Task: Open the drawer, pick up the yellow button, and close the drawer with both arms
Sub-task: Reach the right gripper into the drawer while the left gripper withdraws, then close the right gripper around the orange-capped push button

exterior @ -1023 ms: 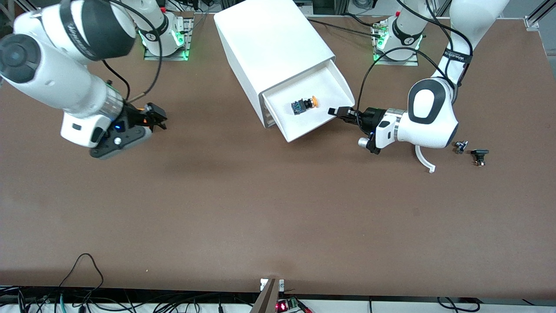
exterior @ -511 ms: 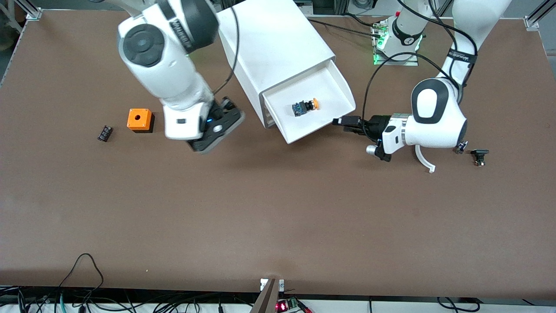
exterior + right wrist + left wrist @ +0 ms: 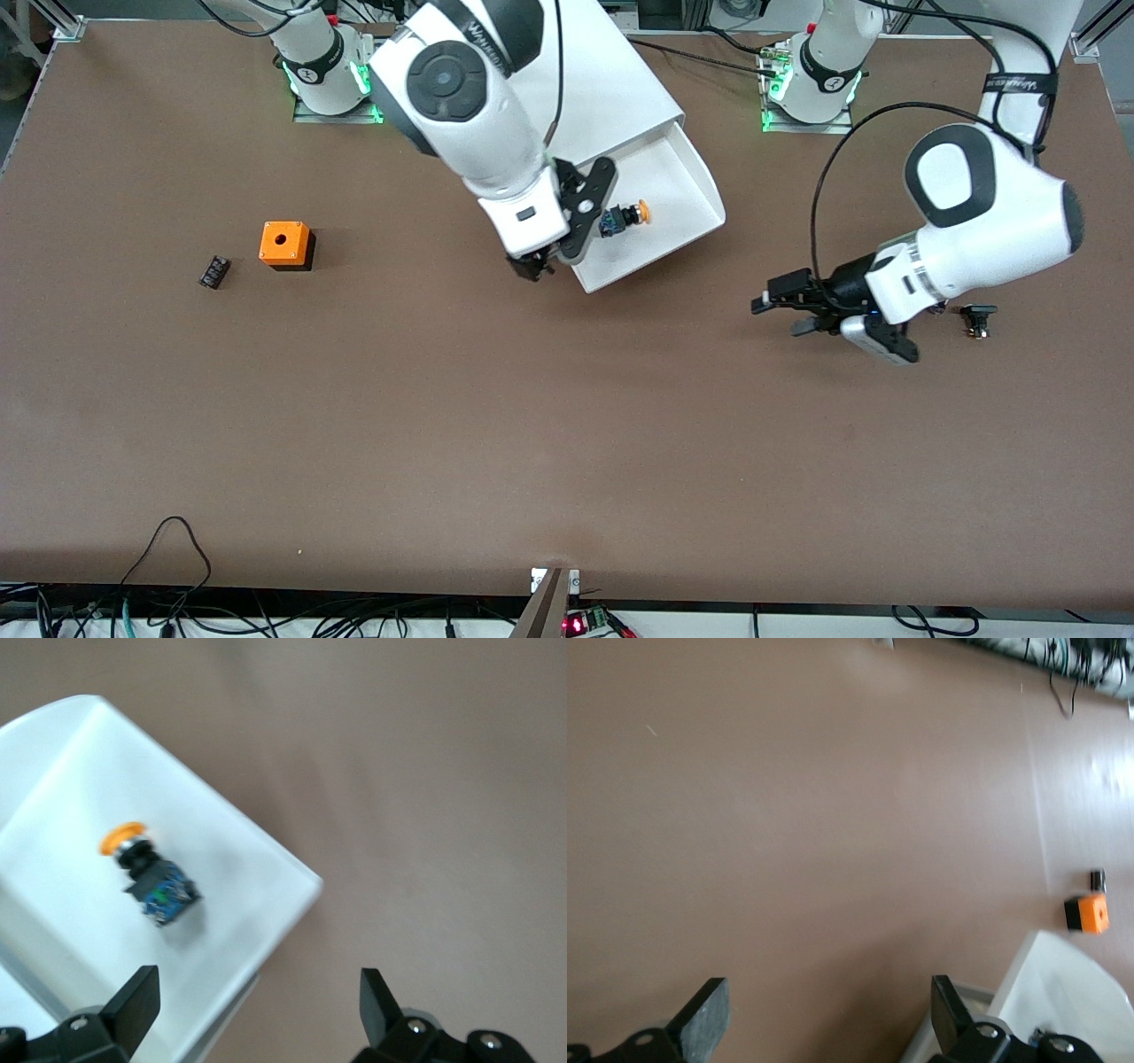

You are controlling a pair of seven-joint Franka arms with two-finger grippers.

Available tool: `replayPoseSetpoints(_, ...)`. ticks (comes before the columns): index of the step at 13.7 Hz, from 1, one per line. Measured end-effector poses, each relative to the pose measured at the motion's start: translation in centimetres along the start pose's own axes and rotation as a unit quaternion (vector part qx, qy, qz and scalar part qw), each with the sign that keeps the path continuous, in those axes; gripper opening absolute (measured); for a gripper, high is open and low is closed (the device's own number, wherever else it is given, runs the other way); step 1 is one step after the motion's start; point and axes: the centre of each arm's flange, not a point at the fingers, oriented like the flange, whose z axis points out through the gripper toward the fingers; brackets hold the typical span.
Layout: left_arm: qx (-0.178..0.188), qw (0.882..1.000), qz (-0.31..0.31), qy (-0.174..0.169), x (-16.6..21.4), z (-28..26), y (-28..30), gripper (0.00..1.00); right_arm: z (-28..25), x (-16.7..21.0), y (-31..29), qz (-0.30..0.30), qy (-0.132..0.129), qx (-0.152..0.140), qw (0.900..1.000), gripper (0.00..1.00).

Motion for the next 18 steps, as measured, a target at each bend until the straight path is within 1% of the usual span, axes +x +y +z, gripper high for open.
replayPoseSetpoints(1, 0.018, 1.000, 0.007, 0.007, 0.1, -1.3, -0.6, 1.00, 0.6, 0.6, -0.8, -0.039, -0.001, 0.005, 0.999, 1.00)
replayPoseSetpoints(2, 0.045, 0.999, 0.020, 0.006, 0.2, -2.7, -1.3, 1.00, 1.1, 1.1, -1.2, -0.080, 0.000, 0.007, 0.997, 1.00)
replayPoseSetpoints(4, 0.095, 0.995, 0.044, -0.010, 0.1, -5.7, -2.6, 1.00, 2.1, 1.8, -1.2, -0.138, 0.002, 0.011, 0.990, 1.00)
replayPoseSetpoints(6, 0.127, 0.990, 0.050, -0.030, 0.1, -9.5, -4.0, 1.00, 3.5, 2.4, -1.6, -0.164, 0.000, 0.017, 0.986, 1.00)
replayPoseSetpoints(8, 0.171, 0.982, 0.067, -0.048, 0.4, -13.2, -4.1, 1.00, 5.4, 2.9, -2.6, -0.191, -0.011, 0.023, 0.981, 1.00)
replayPoseSetpoints(9, 0.188, 0.979, 0.064, -0.053, 0.5, -14.8, -3.7, 1.00, 6.4, 3.2, -3.2, -0.201, -0.017, 0.026, 0.979, 1.00)
replayPoseSetpoints(11, 0.221, 0.973, 0.044, -0.056, 0.5, -17.5, -2.8, 1.00, 7.9, 3.6, -4.2, -0.219, -0.032, 0.023, 0.975, 1.00)
replayPoseSetpoints(12, 0.244, 0.968, 0.034, -0.056, 0.4, -18.4, -2.3, 1.00, 8.4, 3.7, -4.5, -0.226, -0.040, 0.018, 0.973, 1.00)
replayPoseSetpoints(14, 0.285, 0.957, 0.016, -0.055, 0.5, -19.3, -1.4, 1.00, 9.0, 3.6, -4.8, -0.241, -0.051, 0.018, 0.969, 1.00)
replayPoseSetpoints(16, 0.297, 0.953, -0.009, -0.060, 0.2, -19.8, -0.8, 1.00, 9.4, 3.4, -5.2, -0.260, -0.063, 0.027, 0.963, 1.00)
replayPoseSetpoints(18, 0.299, 0.951, -0.041, -0.067, -0.6, -20.5, -0.3, 1.00, 9.9, 3.4, -5.7, -0.267, -0.074, 0.031, 0.960, 1.00)
